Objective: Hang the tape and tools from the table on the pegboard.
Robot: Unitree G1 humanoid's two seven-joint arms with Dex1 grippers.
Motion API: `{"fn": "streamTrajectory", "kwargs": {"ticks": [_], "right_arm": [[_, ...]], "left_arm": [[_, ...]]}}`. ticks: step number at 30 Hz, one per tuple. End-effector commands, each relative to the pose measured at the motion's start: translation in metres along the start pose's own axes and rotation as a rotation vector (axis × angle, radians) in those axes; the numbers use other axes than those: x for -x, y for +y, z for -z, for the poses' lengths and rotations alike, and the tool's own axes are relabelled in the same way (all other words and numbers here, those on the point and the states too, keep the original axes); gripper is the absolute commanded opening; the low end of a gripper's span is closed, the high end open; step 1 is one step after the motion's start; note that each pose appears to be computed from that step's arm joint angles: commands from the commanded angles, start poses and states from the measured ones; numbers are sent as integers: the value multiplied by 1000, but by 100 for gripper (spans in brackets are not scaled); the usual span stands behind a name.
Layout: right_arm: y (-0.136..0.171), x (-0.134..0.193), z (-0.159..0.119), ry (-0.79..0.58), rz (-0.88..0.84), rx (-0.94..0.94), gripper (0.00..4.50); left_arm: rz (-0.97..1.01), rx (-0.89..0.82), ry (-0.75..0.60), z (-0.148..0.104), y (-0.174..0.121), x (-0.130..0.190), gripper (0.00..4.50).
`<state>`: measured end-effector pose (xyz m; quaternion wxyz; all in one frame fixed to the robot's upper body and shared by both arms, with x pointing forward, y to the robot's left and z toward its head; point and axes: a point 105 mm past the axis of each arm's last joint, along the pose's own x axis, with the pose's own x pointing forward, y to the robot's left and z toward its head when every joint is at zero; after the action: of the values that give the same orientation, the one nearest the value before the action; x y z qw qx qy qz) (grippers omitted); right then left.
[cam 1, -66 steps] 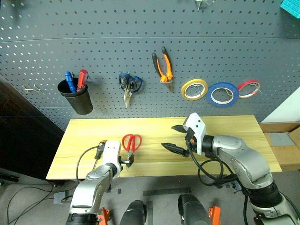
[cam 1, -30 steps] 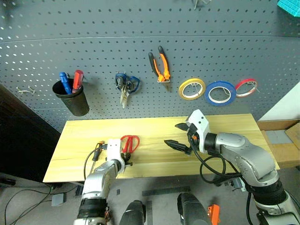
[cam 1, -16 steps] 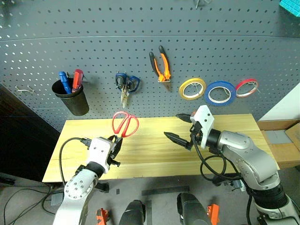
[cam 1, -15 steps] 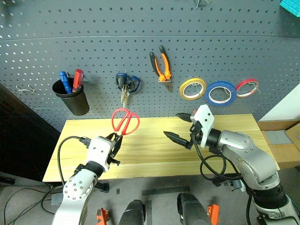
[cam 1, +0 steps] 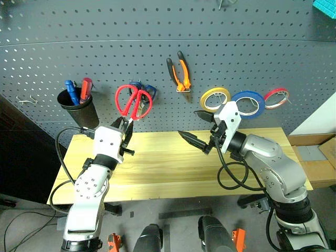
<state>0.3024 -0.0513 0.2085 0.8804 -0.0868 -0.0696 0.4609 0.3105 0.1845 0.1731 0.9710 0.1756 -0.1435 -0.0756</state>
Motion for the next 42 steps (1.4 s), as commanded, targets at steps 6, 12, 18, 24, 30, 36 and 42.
{"fn": "streamTrajectory", "kwargs": {"ticks": [6,12,18,24,30,36,42], "right_arm": [[3,-5,-22,-78,-12,37,450],[7,-10,-23,-86,-27,42,450],[3,-12,-12,-30,16,59,450],[16,-12,19,141,-18,-67,450],[58,-10,50,365,-173,-229,450],[78,-28,46,379,-211,-257,450],[81,-40,46,390,-200,-231,450]], "left_arm": [[12,25,-8,5,1,-22,111],[27,73,22,15,-4,-28,208],[46,125,113,31,-11,-10,398],[-12,189,422,82,12,38,447],[-27,242,680,121,42,79,447],[-80,279,745,139,69,81,447],[-57,341,830,165,70,81,447]]}}
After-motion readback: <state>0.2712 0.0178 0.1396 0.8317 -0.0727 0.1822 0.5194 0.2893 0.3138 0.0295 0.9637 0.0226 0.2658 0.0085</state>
